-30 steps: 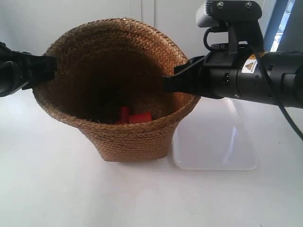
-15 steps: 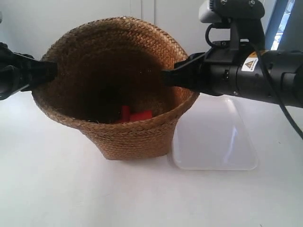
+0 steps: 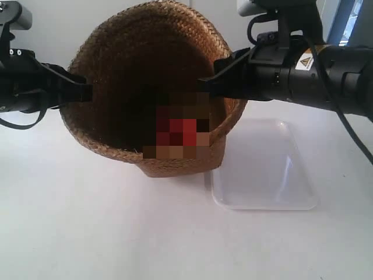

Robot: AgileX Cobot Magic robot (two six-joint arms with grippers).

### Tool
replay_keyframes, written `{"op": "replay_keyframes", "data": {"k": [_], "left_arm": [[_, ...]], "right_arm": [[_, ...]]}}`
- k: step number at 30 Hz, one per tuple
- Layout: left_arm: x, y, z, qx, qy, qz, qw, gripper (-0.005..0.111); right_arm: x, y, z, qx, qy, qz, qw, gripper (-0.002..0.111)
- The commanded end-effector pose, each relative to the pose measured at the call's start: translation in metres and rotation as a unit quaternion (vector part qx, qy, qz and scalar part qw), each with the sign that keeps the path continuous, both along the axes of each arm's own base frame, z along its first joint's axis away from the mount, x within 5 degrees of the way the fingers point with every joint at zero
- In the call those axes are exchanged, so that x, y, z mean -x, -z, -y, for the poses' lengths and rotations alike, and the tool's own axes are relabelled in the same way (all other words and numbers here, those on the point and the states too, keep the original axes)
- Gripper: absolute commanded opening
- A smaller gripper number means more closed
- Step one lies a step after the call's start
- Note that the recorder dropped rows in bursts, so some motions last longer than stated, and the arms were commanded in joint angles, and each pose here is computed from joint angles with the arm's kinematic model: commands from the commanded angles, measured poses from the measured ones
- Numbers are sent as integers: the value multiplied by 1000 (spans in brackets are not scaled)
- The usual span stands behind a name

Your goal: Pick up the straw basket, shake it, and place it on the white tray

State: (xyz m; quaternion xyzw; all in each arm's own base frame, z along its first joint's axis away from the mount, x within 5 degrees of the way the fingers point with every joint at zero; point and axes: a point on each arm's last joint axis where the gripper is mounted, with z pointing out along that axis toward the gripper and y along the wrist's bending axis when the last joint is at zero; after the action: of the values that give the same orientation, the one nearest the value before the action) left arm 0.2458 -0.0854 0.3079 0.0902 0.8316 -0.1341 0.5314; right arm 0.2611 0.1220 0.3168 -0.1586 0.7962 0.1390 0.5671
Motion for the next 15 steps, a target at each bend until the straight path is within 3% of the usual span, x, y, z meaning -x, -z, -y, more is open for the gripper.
{"op": "replay_keyframes", "data": {"k": [1,11,15], "left_arm": [[0,-5,1,-35,18,27,999,0],[0,-5,1,-37,18,32,999,0],[3,-15,-1,-40,16,69,997,0]], "right_arm": [[1,7,2,11,0,17,1000,0],[6,20,4,20,-2,-56,998,0],[3,12,7,9,7,-45,999,0]]}}
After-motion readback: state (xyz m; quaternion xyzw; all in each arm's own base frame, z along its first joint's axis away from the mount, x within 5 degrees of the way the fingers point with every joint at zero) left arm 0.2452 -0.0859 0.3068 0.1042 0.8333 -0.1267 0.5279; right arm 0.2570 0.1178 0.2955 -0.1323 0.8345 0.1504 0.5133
